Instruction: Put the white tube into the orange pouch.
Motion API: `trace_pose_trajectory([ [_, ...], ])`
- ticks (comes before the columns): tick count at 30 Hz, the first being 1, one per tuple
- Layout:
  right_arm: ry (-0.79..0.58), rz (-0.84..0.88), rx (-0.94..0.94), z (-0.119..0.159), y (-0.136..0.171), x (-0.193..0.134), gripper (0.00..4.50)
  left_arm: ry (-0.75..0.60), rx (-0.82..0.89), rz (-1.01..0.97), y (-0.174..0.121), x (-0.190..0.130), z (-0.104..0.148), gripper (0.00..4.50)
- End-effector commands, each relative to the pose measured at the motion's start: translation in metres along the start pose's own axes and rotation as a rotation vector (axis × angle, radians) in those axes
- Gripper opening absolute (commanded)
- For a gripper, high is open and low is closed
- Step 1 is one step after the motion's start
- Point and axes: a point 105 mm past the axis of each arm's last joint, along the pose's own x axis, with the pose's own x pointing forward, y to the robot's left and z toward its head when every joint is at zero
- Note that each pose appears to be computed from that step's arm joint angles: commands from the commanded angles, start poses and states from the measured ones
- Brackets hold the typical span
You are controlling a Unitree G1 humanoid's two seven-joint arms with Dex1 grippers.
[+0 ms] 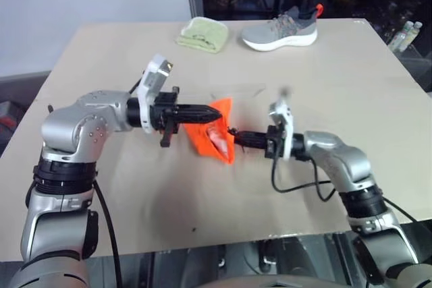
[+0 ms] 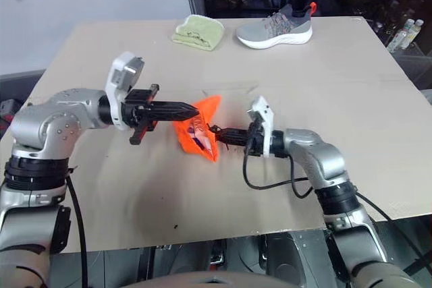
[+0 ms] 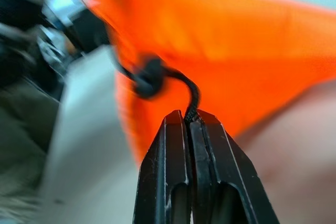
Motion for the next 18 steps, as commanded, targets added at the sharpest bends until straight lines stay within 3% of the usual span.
trace_pose_trajectory([
  [1, -0.118, 0.086, 0.011, 0.032, 0.026, -0.017, 0.05, -0.038, 0.082, 0.005, -0.004, 0.003, 0.011, 0.00],
  [6, -0.148, 0.103, 0.057, 0.046, 0.045, -0.033, 0.05, -0.068, 0.092, 0.019, 0.000, 0.016, 0.007, 0.00],
  [10, -0.230, 0.119, 0.090, 0.069, 0.054, -0.038, 0.05, -0.101, -0.004, 0.002, 0.001, 0.025, 0.003, 0.00],
  [11, -0.251, 0.118, 0.090, 0.077, 0.055, -0.038, 0.00, -0.091, 0.019, -0.005, -0.002, 0.024, 0.003, 0.56],
  [13, -0.280, 0.117, 0.080, 0.091, 0.057, -0.038, 0.00, -0.077, 0.096, 0.002, -0.008, 0.023, 0.006, 1.14],
  [16, -0.271, 0.121, 0.057, 0.103, 0.062, -0.040, 0.00, -0.037, 0.158, -0.023, -0.020, 0.023, 0.008, 2.51],
  [18, -0.219, 0.128, 0.026, 0.112, 0.067, -0.043, 0.00, -0.017, 0.243, -0.034, -0.026, 0.030, 0.012, 2.51],
])
